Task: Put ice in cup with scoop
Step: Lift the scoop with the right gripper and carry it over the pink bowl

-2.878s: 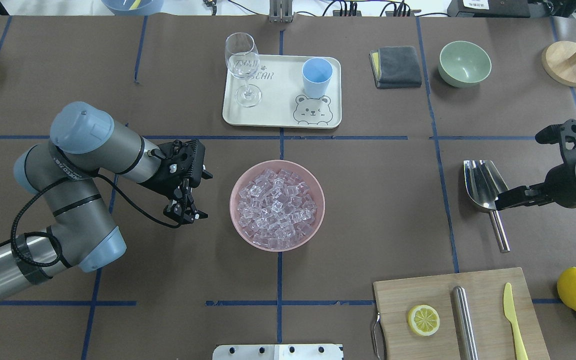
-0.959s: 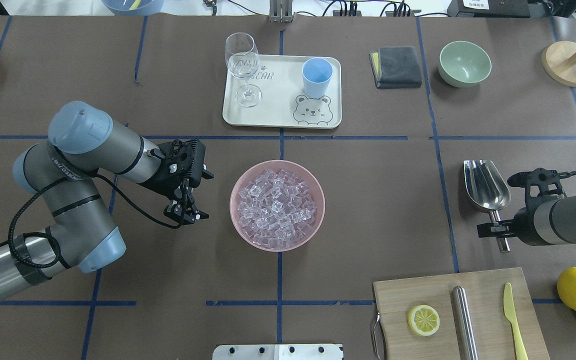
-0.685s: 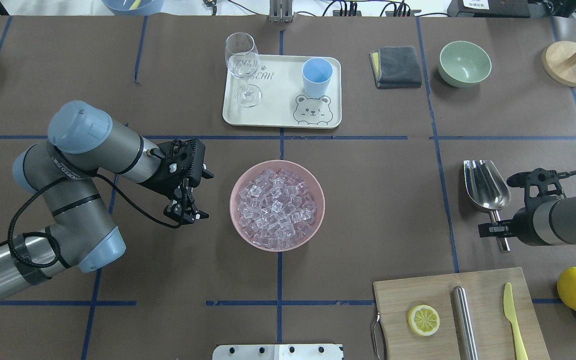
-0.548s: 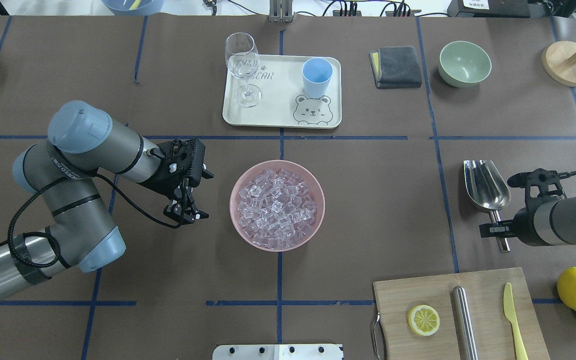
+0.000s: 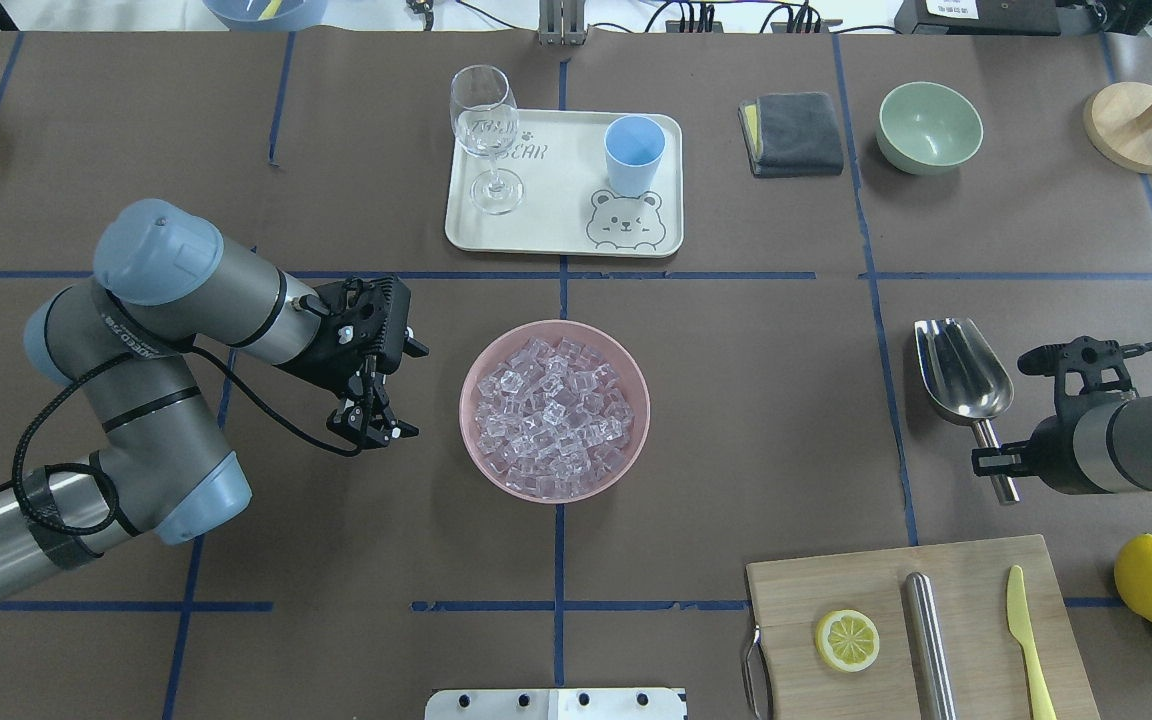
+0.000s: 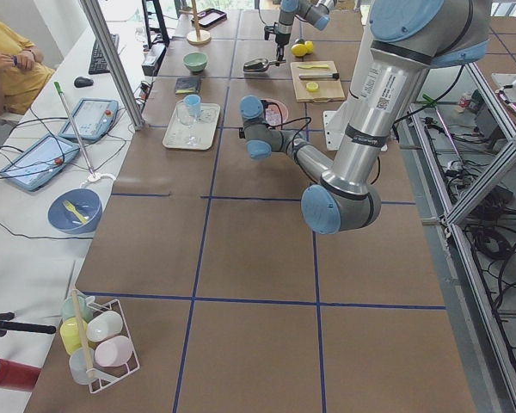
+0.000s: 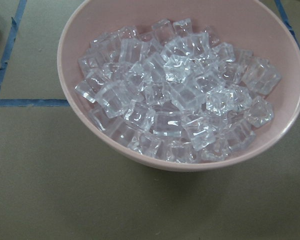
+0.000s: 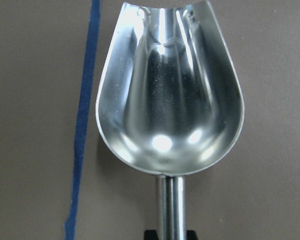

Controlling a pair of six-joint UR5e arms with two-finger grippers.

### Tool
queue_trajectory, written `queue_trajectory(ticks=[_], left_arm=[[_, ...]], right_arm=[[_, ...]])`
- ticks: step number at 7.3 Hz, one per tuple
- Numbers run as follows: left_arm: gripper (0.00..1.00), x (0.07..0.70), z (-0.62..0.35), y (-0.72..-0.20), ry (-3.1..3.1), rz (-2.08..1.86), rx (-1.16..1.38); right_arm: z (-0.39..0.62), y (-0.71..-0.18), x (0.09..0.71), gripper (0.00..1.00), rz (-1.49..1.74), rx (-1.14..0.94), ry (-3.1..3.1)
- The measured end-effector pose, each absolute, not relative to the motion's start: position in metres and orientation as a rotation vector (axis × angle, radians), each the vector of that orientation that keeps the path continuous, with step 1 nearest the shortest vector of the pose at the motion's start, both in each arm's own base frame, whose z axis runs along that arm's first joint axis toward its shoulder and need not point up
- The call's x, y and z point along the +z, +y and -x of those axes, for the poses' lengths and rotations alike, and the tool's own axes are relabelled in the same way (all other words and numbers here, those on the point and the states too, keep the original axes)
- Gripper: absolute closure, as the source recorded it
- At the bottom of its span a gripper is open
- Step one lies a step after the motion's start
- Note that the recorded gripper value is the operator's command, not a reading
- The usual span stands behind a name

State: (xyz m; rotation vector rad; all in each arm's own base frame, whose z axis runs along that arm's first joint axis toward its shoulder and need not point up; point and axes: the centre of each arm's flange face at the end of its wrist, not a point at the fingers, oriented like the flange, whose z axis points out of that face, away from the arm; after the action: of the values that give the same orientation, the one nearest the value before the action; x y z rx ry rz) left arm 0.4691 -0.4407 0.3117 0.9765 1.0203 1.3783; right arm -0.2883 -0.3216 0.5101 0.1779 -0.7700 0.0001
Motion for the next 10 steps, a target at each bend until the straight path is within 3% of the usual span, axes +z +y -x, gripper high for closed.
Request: queue_trajectory(ticks=[6,8,10], left_arm=[[0.0,0.309,-0.465,-0.442,1.02,-0.984,1.375],[0.0,0.31,-0.465,-0.443,1.018,-0.982,1.373],[0.0,0.313,-0.466,-0.443,1.016,-0.977,1.372]], right_arm=[[0.263,-0.31,0.443,1.0,-0.301,-0.199,-0.853],[0.274,-0.312,0.421,1.0,-0.382,-0.388,-0.837],[0.305,-0.329,0.358,1.0,-0.424,-0.561,-0.783]])
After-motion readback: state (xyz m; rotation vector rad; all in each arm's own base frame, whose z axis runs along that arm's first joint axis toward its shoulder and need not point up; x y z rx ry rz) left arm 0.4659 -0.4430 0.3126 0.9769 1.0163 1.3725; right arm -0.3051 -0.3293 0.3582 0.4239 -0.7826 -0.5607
